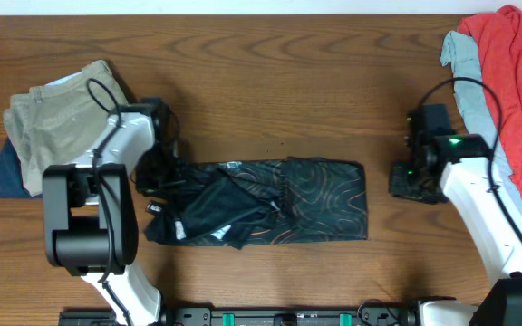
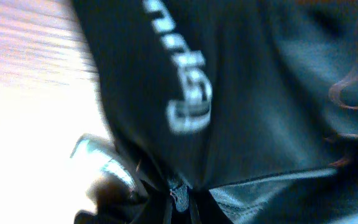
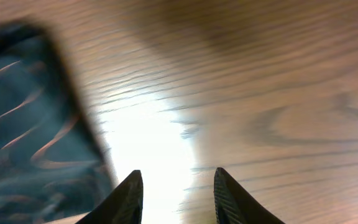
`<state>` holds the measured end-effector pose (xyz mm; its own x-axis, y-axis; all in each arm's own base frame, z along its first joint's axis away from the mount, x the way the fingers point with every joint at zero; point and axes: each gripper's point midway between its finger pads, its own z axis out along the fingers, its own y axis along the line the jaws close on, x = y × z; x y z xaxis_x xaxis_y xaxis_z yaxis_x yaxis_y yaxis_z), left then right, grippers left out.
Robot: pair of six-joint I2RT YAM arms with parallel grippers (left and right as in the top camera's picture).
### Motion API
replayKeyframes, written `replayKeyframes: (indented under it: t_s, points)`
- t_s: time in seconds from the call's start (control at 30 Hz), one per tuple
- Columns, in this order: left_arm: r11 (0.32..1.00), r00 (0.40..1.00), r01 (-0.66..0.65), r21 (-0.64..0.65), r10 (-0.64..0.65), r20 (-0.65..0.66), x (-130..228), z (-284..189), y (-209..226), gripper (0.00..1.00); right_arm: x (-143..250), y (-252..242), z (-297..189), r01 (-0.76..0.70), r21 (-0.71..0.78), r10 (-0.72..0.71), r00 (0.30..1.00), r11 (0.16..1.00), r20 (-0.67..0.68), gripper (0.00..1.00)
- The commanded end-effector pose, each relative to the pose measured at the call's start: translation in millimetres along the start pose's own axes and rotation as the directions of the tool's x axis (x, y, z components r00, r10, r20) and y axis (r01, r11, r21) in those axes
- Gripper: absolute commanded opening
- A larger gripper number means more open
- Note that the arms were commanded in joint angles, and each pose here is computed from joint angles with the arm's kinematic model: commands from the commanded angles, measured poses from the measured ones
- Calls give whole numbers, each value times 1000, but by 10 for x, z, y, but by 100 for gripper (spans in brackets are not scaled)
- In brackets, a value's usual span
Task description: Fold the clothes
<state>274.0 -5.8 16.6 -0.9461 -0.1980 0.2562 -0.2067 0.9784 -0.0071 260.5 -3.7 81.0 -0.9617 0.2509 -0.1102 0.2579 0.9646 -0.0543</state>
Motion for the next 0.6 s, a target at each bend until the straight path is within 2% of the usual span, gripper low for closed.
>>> replayKeyframes:
  t_s: [0.0,0.1,0.3,0.57]
  points:
    - [994,984,102,-30,-96,150,-184,-523,180,8,-50,-213,-20,-44,28,44,999,999,17,38]
    - [996,977,87,30,-91,193,-126,-826,63,8,-78,-255,-13,-77,8,77,997,997,19,38]
    - [971,964,-60,233,-4,264,143,-1225,-634,9,-87,-228,-13,-78,-9,78,997,997,20,38]
    - [941,945,-225,252,148,291,578,-1171,-1680,9,-76,-200,-14,-77,-25,77,997,997,13,38]
